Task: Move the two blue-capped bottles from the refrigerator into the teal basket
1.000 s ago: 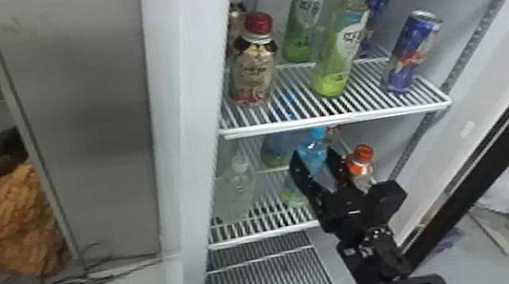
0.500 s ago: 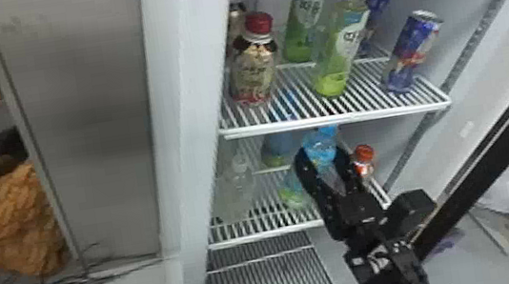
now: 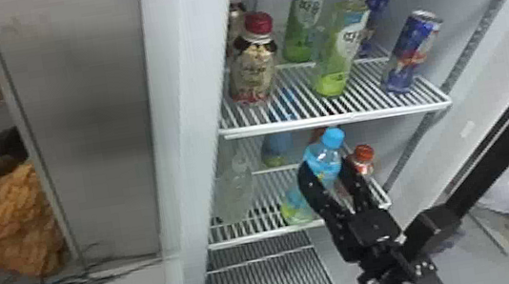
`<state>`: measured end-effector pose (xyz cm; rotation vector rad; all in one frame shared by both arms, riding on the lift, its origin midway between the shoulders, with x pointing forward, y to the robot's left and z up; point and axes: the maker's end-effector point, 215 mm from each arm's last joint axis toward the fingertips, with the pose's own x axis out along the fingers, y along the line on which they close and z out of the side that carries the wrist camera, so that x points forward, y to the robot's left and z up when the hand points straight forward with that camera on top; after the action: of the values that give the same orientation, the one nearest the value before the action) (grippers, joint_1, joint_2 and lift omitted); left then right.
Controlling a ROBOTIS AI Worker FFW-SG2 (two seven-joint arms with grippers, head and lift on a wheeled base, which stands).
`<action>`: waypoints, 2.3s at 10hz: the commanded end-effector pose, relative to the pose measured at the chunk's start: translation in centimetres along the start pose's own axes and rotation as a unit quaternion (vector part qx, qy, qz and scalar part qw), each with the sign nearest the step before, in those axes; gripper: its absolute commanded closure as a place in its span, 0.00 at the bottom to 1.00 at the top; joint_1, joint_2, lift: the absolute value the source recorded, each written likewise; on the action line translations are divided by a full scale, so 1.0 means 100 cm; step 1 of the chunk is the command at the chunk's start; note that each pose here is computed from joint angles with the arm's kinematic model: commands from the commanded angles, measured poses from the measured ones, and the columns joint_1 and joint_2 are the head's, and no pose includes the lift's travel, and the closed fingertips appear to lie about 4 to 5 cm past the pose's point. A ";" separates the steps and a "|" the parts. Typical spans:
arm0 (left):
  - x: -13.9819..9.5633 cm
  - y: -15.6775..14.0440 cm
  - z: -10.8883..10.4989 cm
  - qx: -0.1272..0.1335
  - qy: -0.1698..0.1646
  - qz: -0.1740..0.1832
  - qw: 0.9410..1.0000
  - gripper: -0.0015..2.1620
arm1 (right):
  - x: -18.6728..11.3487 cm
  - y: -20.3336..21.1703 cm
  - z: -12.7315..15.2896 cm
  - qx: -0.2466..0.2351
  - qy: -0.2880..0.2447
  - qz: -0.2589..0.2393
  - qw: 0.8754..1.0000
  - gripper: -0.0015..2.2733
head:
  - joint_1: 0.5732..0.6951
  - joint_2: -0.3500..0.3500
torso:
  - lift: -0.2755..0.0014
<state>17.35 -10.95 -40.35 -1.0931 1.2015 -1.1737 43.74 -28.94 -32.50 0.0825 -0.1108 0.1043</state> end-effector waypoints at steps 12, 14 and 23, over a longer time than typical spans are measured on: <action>-0.003 0.004 0.001 -0.004 -0.008 0.004 1.000 0.53 | -0.105 0.062 0.003 0.010 0.147 0.082 0.986 0.26 | 1.00 0.00 | 0.48; -0.004 0.005 0.001 -0.005 -0.009 0.004 1.000 0.53 | -0.122 0.058 0.001 -0.007 0.181 0.088 0.980 0.26 | 1.00 0.00 | 0.48; -0.004 0.006 0.000 -0.007 -0.010 0.005 1.000 0.53 | -0.162 0.060 -0.047 0.012 0.281 0.114 0.953 0.26 | 1.00 0.00 | 0.48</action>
<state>17.37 -10.46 -40.95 -1.1061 1.1998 -1.1465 27.55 -23.85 -37.77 0.0576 0.4416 0.3639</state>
